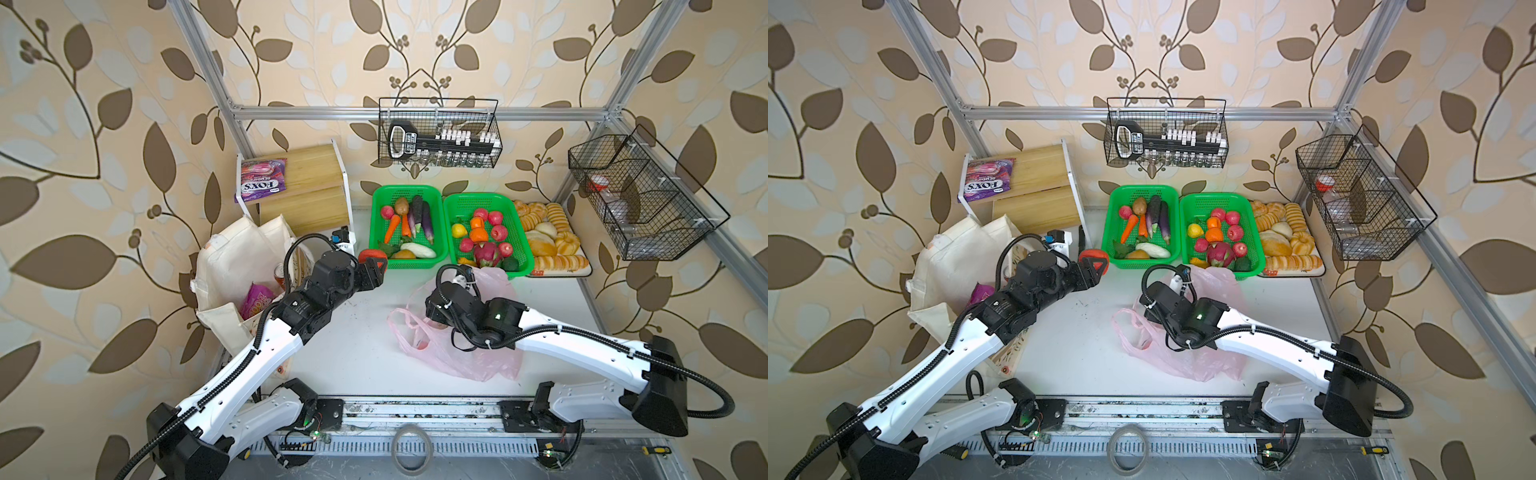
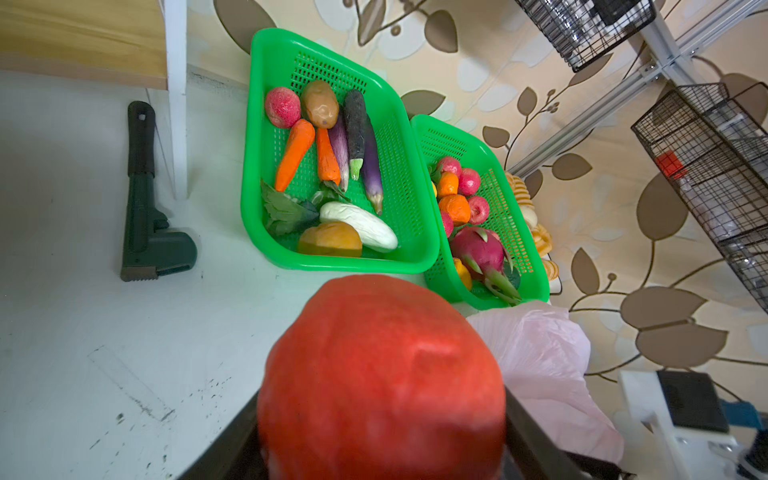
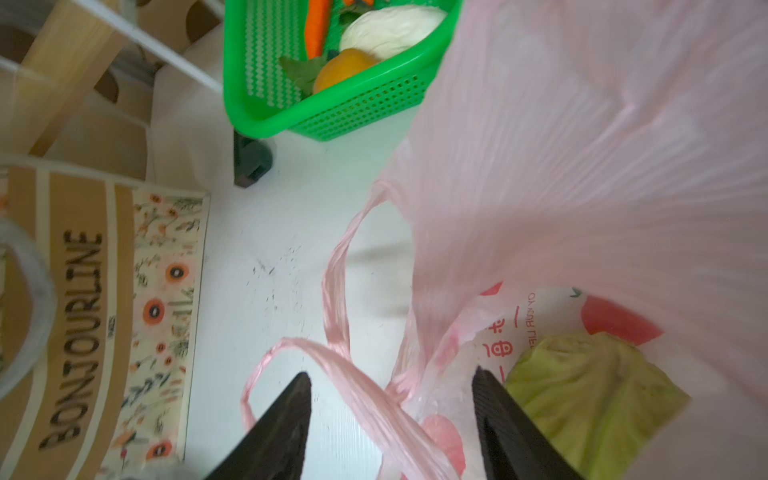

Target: Place the mixed food into the grocery bags and tie them

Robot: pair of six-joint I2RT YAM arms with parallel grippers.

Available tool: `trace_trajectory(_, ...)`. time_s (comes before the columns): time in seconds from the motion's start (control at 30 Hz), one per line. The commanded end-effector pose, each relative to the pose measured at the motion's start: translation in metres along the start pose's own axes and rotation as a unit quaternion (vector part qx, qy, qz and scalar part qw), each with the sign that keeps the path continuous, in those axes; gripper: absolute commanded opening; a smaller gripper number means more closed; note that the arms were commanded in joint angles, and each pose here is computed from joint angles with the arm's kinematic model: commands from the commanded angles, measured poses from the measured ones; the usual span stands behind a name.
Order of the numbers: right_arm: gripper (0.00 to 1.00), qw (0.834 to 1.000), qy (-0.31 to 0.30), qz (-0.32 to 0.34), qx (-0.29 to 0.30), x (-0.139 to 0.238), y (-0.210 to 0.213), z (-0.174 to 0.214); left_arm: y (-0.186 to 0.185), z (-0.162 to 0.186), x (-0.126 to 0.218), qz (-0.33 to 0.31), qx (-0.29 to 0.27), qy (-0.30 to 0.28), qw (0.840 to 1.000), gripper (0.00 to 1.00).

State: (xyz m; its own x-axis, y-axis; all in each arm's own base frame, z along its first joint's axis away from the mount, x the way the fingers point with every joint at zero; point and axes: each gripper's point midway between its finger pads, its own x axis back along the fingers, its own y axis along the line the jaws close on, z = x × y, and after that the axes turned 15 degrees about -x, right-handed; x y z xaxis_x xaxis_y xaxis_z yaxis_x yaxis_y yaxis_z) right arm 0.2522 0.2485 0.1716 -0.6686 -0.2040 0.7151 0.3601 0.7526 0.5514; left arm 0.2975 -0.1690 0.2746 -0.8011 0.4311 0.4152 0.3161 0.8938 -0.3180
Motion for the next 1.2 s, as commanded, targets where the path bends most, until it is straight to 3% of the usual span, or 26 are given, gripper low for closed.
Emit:
trace_trajectory(0.0,0.64,0.993,-0.078,0.003,-0.09,-0.007,0.006,-0.023,0.006,-0.003,0.005,-0.015,-0.029,-0.008,0.999,0.45)
trace_trajectory(0.23,0.65,0.984,-0.126,0.009,-0.122,-0.033,0.015,-0.036,0.005,-0.002,0.007,-0.009,-0.047,-0.004,0.999,0.45)
trace_trajectory(0.3,0.5,0.983,-0.131,0.0,-0.127,-0.035,0.019,-0.04,0.005,-0.002,0.008,-0.009,-0.05,-0.003,0.999,0.45)
trace_trajectory(0.4,0.18,0.982,-0.133,-0.041,-0.129,-0.025,0.034,-0.047,0.007,-0.002,0.011,-0.014,-0.055,-0.002,0.998,0.45)
trace_trajectory(0.53,0.0,0.973,-0.137,-0.097,-0.158,0.006,0.043,-0.066,0.008,-0.003,0.012,-0.017,-0.058,-0.003,0.998,0.45)
trace_trajectory(0.8,0.0,0.93,-0.062,-0.23,-0.279,0.055,0.031,-0.107,-0.003,-0.007,0.006,0.012,-0.047,-0.011,0.999,0.45)
trace_trajectory(0.9,0.0,0.908,-0.04,-0.255,-0.329,0.06,0.015,-0.115,-0.028,-0.002,-0.002,0.086,-0.049,-0.005,0.995,0.44)
trace_trajectory(0.97,0.0,0.894,-0.034,-0.268,-0.358,0.062,0.005,-0.121,-0.055,0.003,-0.005,0.168,-0.058,0.006,0.984,0.43)
trace_trajectory(1.07,0.0,0.886,-0.041,-0.266,-0.377,0.061,-0.013,-0.128,-0.091,0.018,-0.006,0.281,-0.06,0.039,0.957,0.41)
trace_trajectory(1.17,0.0,0.88,-0.031,-0.272,-0.388,0.06,-0.02,-0.132,-0.108,0.041,-0.014,0.336,-0.041,0.089,0.937,0.39)
